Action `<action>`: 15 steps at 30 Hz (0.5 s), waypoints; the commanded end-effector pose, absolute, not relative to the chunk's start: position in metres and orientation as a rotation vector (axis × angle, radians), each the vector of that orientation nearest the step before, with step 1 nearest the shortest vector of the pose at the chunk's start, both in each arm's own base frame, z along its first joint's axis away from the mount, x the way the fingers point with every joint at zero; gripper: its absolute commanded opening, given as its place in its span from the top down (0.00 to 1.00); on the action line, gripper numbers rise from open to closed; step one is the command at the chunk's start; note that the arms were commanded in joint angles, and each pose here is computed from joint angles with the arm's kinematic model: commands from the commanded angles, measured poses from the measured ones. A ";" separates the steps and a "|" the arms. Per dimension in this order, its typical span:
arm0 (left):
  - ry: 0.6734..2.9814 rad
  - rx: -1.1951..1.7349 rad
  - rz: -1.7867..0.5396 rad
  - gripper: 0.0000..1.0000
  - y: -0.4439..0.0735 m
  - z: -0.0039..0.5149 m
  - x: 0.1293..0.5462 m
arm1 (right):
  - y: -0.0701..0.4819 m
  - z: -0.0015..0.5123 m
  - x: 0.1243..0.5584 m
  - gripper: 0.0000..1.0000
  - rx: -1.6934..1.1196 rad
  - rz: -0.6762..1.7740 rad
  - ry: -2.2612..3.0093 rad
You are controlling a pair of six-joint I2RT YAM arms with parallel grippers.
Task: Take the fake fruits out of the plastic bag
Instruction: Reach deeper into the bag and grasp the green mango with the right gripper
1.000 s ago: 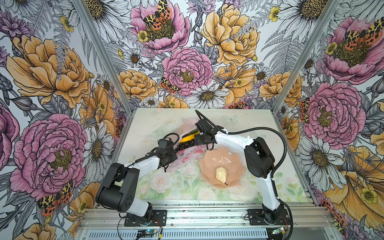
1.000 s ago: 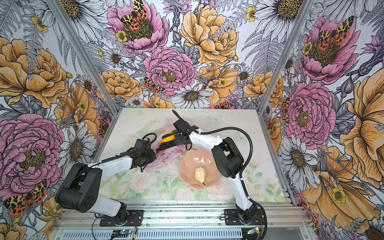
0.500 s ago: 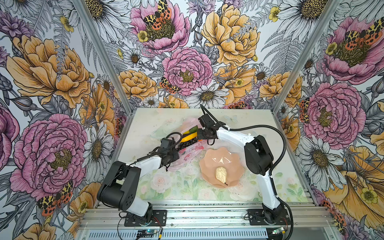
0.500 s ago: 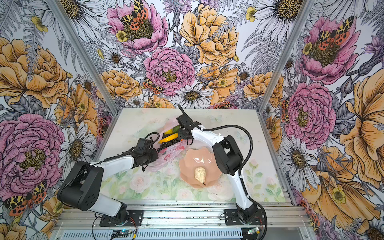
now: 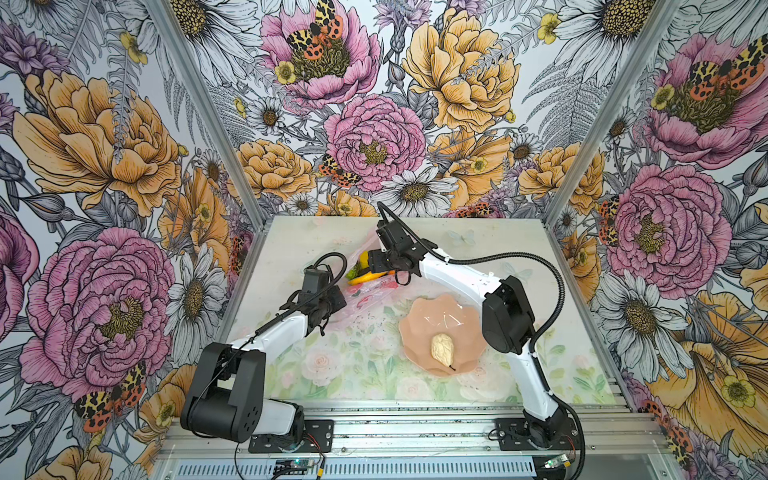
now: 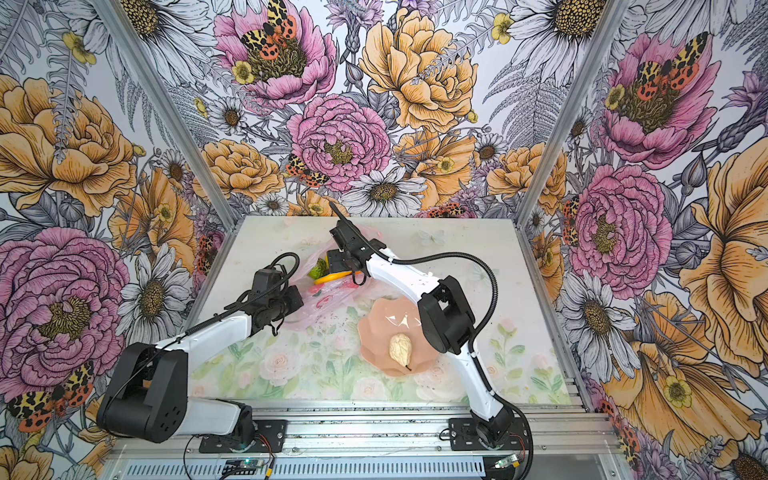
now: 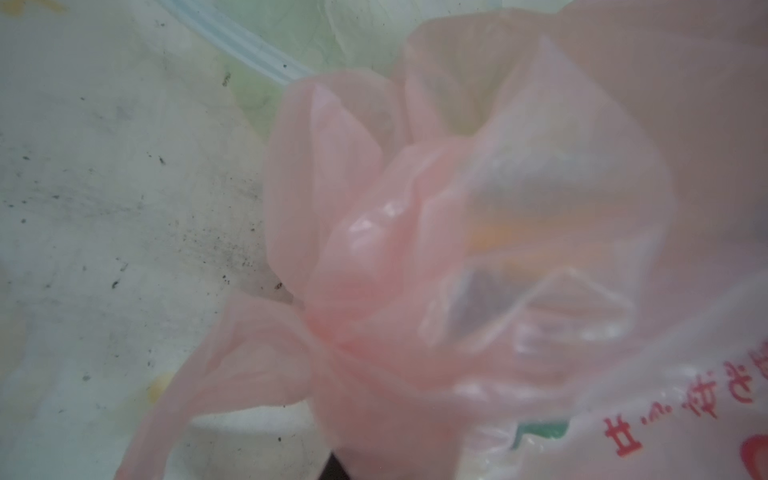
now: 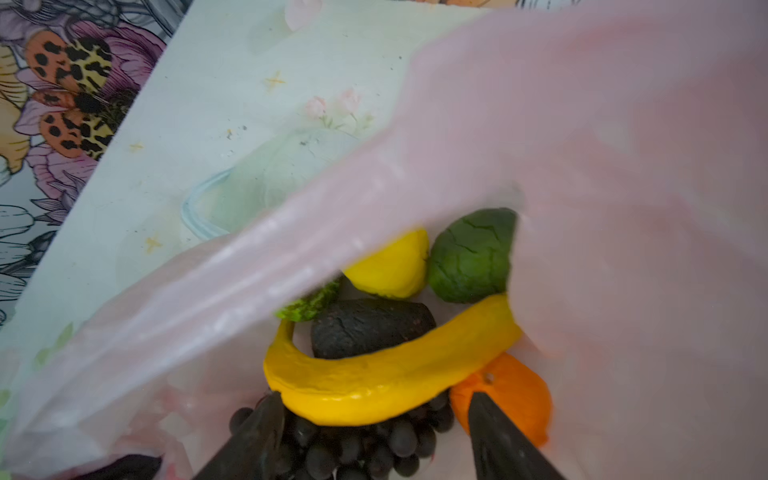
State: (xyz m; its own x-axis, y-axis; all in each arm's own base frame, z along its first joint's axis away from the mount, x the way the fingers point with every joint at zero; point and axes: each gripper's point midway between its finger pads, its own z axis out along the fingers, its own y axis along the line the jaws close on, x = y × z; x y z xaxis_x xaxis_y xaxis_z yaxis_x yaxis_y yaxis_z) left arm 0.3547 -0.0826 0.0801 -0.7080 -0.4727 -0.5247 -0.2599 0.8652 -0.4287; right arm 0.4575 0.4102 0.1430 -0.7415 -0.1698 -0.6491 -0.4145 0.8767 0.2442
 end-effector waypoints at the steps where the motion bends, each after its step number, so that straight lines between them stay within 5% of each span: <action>1: 2.357 -0.511 -0.483 0.95 -0.087 0.085 0.356 | 0.442 0.130 0.454 0.28 -0.497 0.573 2.391; 15: 2.359 -0.534 -0.521 0.97 -0.086 0.078 0.355 | 0.482 0.111 0.479 0.26 -0.510 0.609 2.327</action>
State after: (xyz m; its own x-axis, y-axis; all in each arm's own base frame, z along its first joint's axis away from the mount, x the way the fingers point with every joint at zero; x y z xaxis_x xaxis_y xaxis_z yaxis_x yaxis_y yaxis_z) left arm 0.3539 -0.0847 0.0768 -0.7105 -0.4802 -0.5145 -0.2436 0.8536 -0.4604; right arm 0.4664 0.4771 0.1029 -0.7297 -0.2096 -0.6509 -0.4998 0.8131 0.2984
